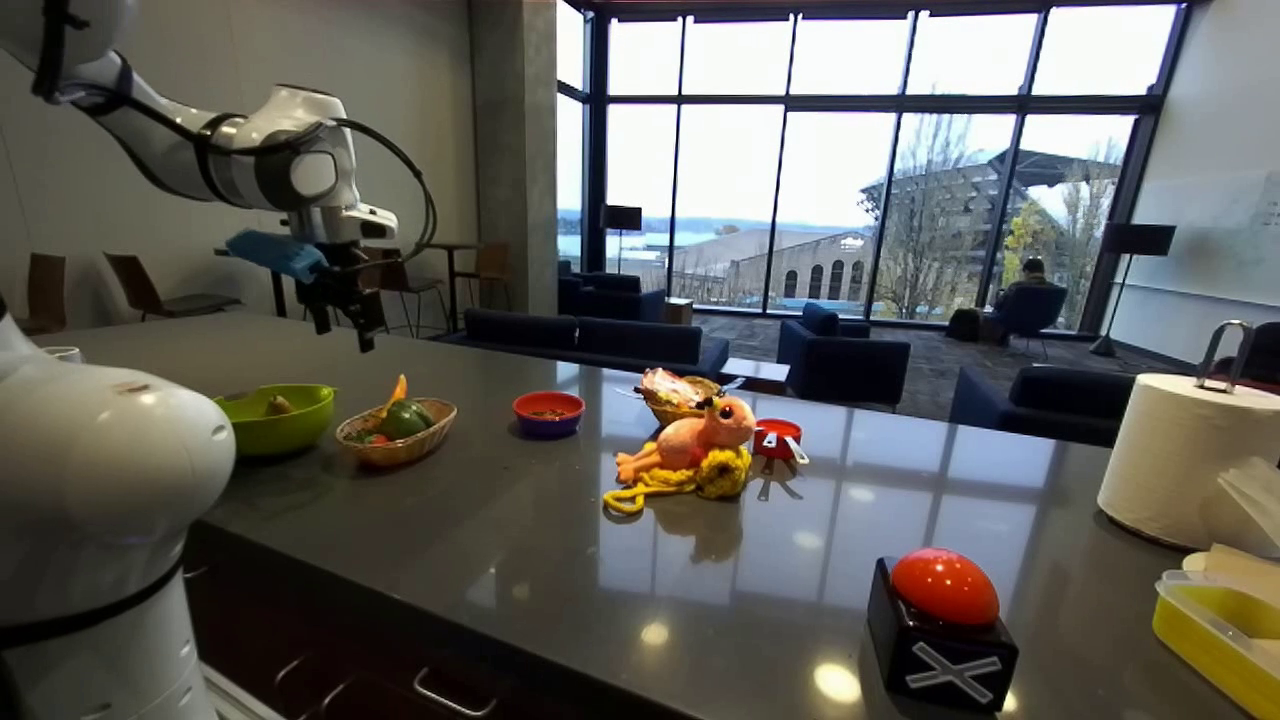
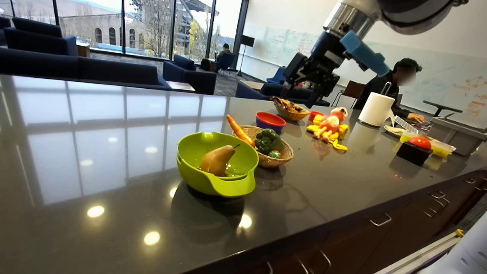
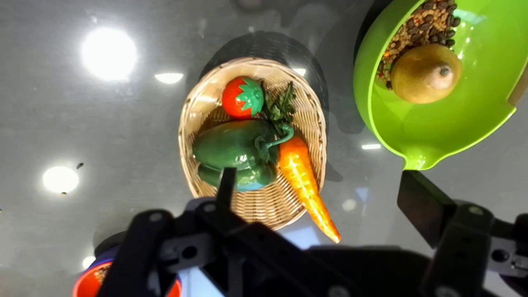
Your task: Take the carrot out of the bowl
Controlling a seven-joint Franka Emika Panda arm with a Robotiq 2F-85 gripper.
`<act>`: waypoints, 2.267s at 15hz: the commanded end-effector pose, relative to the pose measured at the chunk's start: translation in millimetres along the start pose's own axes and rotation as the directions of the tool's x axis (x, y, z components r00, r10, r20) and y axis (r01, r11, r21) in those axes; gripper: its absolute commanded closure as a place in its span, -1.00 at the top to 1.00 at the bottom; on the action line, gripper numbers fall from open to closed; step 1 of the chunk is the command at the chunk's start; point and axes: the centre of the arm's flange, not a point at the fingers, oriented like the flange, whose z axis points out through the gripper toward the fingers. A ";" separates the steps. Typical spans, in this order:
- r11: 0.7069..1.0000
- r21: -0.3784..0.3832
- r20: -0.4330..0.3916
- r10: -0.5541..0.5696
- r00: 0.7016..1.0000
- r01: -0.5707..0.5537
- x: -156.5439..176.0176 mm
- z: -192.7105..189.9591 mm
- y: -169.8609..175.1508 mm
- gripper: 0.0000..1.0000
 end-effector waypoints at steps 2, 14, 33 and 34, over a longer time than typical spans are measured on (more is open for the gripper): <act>0.991 0.026 -0.017 -0.130 0.991 0.130 35.6 44.9 -25.9 1.00; 0.894 0.026 -0.004 -0.448 0.894 0.448 113.5 109.8 -26.0 1.00; 0.869 0.122 0.064 -0.489 0.870 0.480 124.2 181.6 -21.0 0.36; 0.870 0.120 0.065 -0.488 0.871 0.478 123.7 182.4 -20.6 0.23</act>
